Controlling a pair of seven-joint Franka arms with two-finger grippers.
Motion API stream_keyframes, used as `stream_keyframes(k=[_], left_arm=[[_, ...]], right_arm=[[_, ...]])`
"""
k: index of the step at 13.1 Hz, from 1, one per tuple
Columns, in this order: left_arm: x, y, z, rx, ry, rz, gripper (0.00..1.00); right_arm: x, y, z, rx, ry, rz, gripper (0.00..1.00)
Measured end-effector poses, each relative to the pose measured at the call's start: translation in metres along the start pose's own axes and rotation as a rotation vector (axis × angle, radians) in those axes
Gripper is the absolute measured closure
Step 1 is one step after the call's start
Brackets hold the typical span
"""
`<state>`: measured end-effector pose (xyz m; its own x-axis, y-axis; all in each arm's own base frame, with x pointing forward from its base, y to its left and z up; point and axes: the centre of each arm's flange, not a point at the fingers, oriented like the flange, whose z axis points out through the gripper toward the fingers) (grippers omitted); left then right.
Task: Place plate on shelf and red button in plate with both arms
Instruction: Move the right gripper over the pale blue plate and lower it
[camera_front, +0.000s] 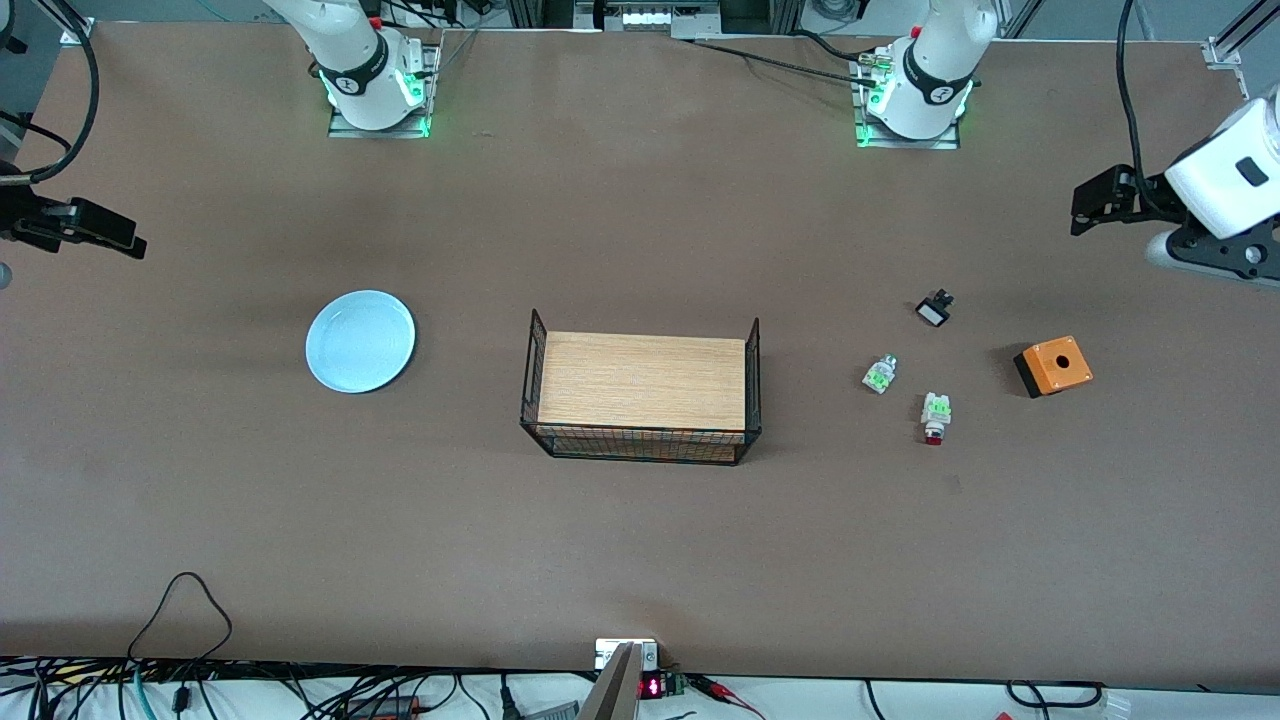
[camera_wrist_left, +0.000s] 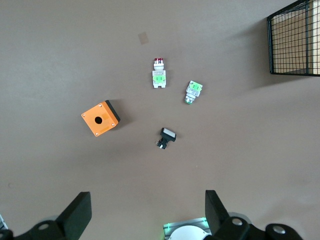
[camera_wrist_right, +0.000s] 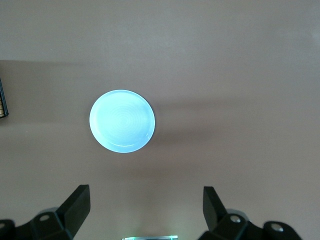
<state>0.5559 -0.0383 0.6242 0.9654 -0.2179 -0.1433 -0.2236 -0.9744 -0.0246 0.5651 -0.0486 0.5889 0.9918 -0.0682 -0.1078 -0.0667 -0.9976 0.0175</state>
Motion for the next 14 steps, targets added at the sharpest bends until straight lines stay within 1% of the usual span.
stream_keyframes(k=[5,7,11,13,14], left_arm=[[-0.014,0.008,0.003,0.009,0.015,-0.017,0.00],[-0.016,0.010,0.001,-0.007,0.021,-0.021,0.00],[-0.019,0.011,-0.002,-0.017,0.028,-0.031,0.00],[-0.019,0.009,-0.001,-0.018,0.025,-0.036,0.00],[-0.020,0.007,0.000,-0.019,0.024,-0.040,0.00]], right_arm=[[0.000,0.000,0.002,0.000,-0.008,0.001,0.00],[0.003,0.000,0.014,-0.001,-0.028,0.000,0.00],[0.041,-0.004,0.083,-0.013,-0.104,-0.001,0.00],[0.059,-0.005,0.123,-0.020,-0.121,-0.002,0.00],[0.064,-0.006,0.146,-0.021,-0.117,-0.003,0.00]])
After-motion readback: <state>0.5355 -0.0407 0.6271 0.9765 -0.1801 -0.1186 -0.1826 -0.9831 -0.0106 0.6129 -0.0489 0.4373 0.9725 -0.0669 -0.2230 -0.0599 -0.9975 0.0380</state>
